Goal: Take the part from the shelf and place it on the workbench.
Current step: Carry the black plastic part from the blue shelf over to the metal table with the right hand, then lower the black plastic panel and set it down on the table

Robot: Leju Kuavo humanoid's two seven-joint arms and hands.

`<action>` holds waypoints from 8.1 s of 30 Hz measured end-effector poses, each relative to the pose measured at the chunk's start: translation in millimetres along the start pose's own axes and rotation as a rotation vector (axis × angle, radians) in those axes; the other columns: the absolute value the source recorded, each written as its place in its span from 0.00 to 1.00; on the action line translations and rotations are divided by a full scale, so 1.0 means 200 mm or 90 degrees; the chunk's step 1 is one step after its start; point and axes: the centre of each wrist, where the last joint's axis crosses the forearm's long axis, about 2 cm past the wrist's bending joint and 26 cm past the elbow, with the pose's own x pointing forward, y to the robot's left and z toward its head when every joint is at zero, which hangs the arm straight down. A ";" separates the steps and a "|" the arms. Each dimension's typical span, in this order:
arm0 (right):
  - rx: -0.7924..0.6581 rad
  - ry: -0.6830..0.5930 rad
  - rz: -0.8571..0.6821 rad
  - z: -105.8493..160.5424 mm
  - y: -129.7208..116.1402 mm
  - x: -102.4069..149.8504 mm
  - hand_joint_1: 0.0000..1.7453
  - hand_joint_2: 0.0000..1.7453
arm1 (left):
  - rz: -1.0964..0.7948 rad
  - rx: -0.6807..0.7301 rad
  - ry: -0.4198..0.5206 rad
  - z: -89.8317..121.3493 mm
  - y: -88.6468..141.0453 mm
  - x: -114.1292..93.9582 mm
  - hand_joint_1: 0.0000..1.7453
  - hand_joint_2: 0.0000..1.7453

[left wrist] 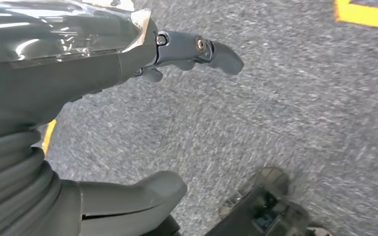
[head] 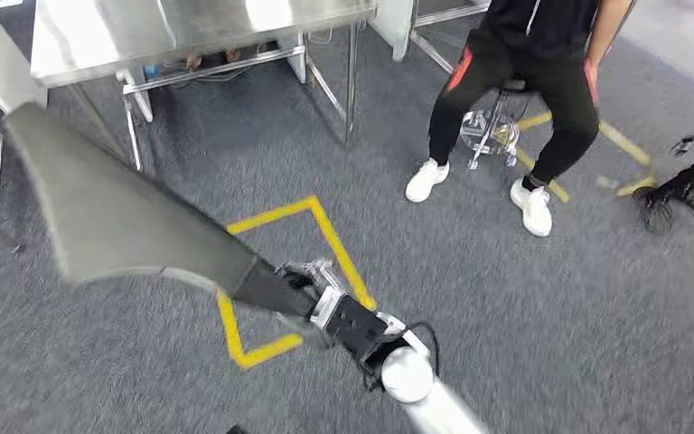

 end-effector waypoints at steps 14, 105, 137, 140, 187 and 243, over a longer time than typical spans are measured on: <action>-0.021 0.016 -0.002 0.08 0.04 -0.03 1.00 1.00 | 0.002 -0.006 0.006 0.01 -0.05 -0.01 0.00 1.00; -0.023 -0.004 0.023 -0.02 0.03 0.03 1.00 1.00 | -0.013 -0.007 0.004 0.00 -0.04 0.02 0.00 1.00; -0.024 -0.006 0.024 -0.04 0.03 0.04 1.00 1.00 | -0.021 -0.010 -0.002 0.00 -0.05 0.01 0.00 1.00; -0.024 -0.008 0.023 -0.05 0.03 0.04 1.00 1.00 | -0.021 -0.010 0.000 0.01 -0.05 0.00 0.00 1.00; -0.048 0.027 0.191 -0.17 -0.01 0.13 1.00 1.00 | -0.020 0.007 -0.044 -0.05 0.03 0.31 0.00 1.00; -0.057 0.835 0.825 -0.19 -0.76 -0.04 0.50 0.50 | -0.088 -0.006 -0.062 -0.08 0.20 0.57 0.00 1.00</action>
